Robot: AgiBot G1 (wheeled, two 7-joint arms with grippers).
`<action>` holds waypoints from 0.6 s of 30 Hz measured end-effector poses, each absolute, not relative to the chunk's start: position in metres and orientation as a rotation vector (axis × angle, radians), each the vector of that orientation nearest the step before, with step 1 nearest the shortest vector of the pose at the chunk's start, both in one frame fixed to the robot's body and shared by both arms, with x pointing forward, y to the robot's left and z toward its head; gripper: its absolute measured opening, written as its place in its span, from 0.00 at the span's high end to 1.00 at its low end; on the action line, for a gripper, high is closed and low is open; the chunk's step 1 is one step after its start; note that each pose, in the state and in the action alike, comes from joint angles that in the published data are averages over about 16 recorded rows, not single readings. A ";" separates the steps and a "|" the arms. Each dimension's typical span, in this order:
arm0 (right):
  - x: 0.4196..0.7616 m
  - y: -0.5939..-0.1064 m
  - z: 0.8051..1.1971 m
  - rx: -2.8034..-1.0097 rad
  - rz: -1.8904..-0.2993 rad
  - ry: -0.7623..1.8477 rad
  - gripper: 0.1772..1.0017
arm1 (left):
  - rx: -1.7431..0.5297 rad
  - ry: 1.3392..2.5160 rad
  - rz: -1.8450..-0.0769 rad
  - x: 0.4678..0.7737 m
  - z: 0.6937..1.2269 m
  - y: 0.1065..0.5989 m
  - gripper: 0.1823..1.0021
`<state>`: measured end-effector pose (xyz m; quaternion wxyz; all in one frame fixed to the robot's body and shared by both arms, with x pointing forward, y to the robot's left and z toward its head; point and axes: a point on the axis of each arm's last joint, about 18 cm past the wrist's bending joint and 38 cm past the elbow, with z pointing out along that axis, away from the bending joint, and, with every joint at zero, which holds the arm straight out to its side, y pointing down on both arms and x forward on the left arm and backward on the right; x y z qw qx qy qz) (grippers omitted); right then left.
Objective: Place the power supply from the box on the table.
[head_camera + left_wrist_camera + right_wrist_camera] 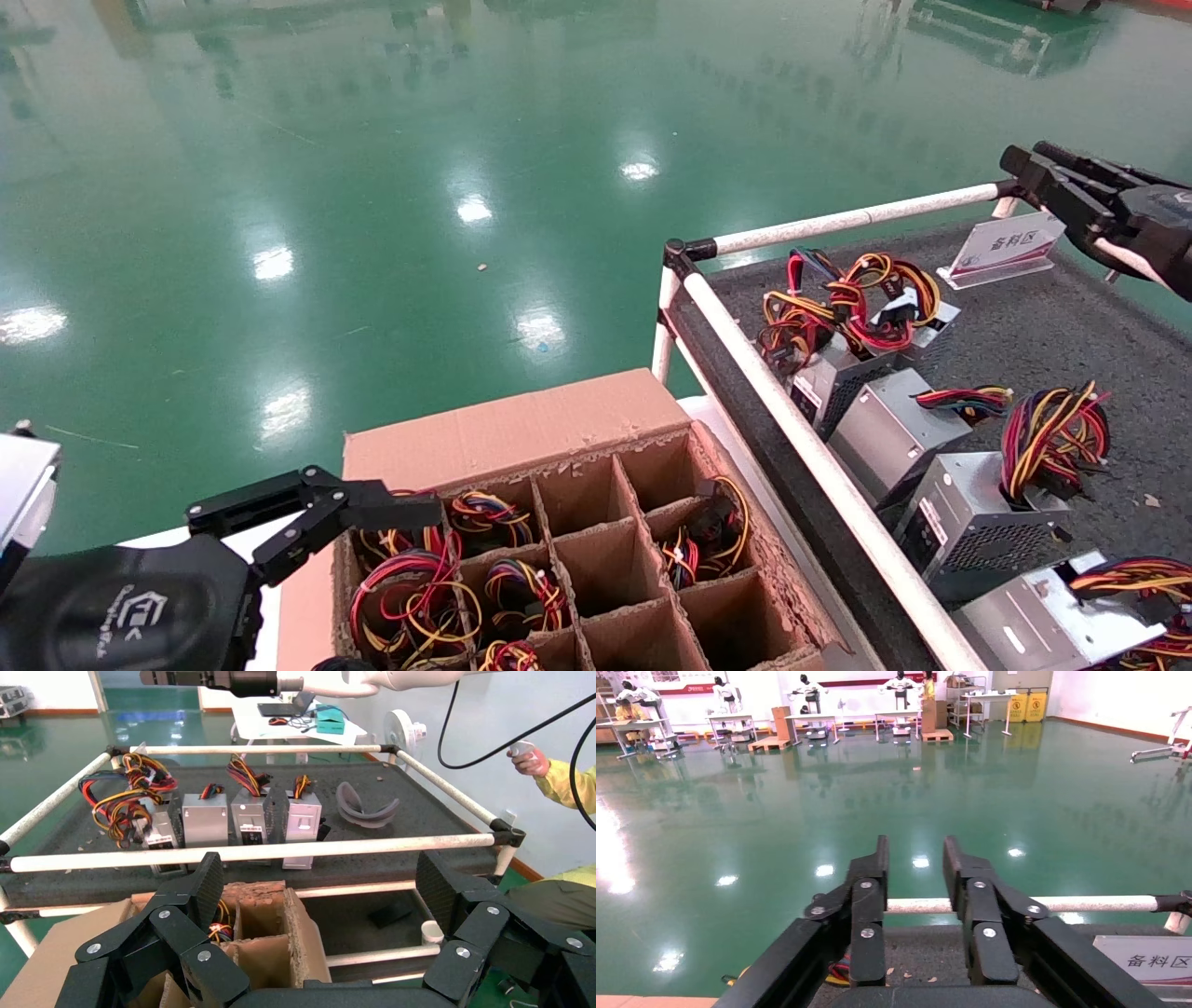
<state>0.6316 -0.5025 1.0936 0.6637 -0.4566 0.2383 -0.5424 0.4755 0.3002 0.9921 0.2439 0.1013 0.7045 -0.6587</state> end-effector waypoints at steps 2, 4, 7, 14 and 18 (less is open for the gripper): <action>0.632 -0.502 1.094 -1.031 -1.225 0.538 0.81 | 0.277 1.924 -1.799 0.475 0.992 0.300 0.00; 0.632 -0.502 1.094 -1.030 -1.224 0.538 0.75 | 0.277 1.924 -1.799 0.475 0.992 0.300 0.00; 0.632 -0.502 1.094 -1.029 -1.224 0.537 0.67 | 0.277 1.924 -1.799 0.475 0.992 0.300 0.00; 0.632 -0.499 1.097 -1.028 -1.219 0.526 0.48 | 0.277 1.924 -1.799 0.476 0.992 0.300 0.00; 0.634 -0.491 1.101 -1.036 -1.209 0.506 0.35 | 0.277 1.924 -1.799 0.476 0.992 0.300 0.00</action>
